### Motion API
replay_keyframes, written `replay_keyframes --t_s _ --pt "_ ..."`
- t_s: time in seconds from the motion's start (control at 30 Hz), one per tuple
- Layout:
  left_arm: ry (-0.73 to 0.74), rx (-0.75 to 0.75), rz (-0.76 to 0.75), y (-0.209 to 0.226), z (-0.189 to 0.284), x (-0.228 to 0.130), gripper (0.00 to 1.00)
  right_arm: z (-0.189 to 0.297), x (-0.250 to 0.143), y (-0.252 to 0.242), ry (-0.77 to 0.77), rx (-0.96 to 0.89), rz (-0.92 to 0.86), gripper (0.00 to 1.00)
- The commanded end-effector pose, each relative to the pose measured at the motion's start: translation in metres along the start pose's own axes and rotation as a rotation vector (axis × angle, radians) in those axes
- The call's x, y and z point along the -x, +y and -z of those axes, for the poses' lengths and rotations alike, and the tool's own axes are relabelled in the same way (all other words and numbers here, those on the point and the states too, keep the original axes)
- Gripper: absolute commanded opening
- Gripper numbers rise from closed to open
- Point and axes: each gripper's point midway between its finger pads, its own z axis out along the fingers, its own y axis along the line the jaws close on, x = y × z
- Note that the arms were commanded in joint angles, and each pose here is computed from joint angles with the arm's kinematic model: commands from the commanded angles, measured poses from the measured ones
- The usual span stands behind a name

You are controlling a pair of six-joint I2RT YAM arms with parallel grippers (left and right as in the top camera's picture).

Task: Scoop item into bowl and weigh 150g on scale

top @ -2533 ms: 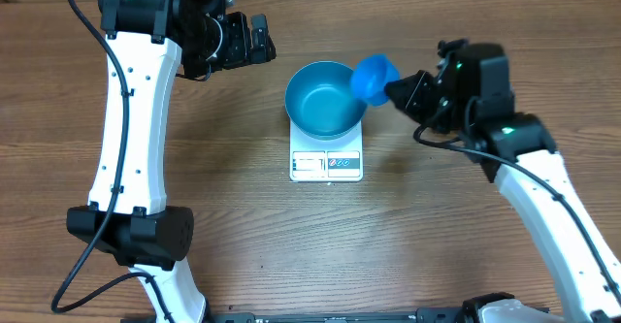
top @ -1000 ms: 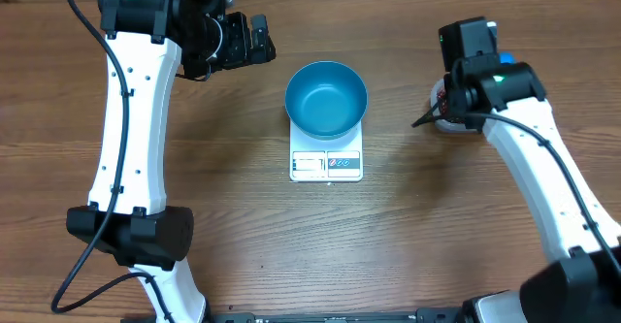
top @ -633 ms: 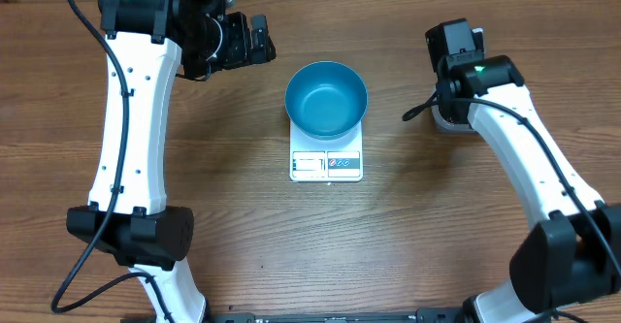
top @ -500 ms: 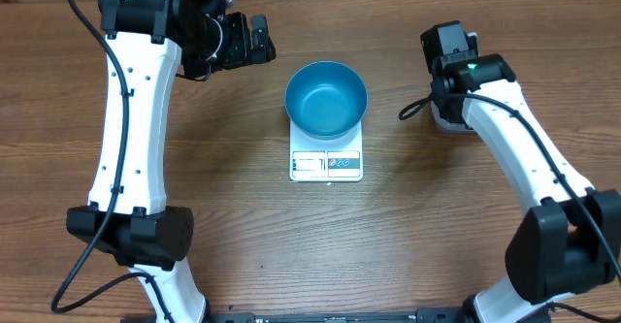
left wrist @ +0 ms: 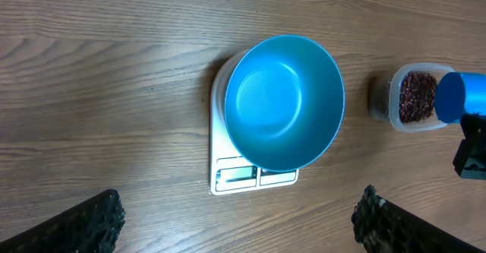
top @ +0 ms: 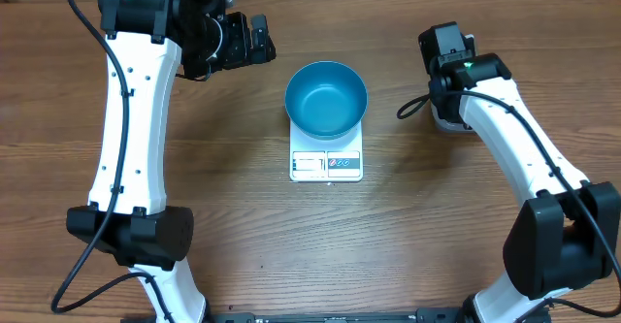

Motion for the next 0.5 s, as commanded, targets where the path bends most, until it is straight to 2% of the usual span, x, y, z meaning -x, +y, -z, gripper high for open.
replay_keyframes --t_s 0.0,0.47 --pt "-0.036 -0.005 -0.032 -0.0043 0.0127 0.0020 1.00 0.0045 0.0097 -0.0133 -0.025 -0.023 -0.034 0.04" --pt "-0.036 -0.004 -0.032 -0.0042 0.0126 0.0019 1.00 0.0044 0.0080 -0.0121 -0.019 -0.017 -0.029 0.04"
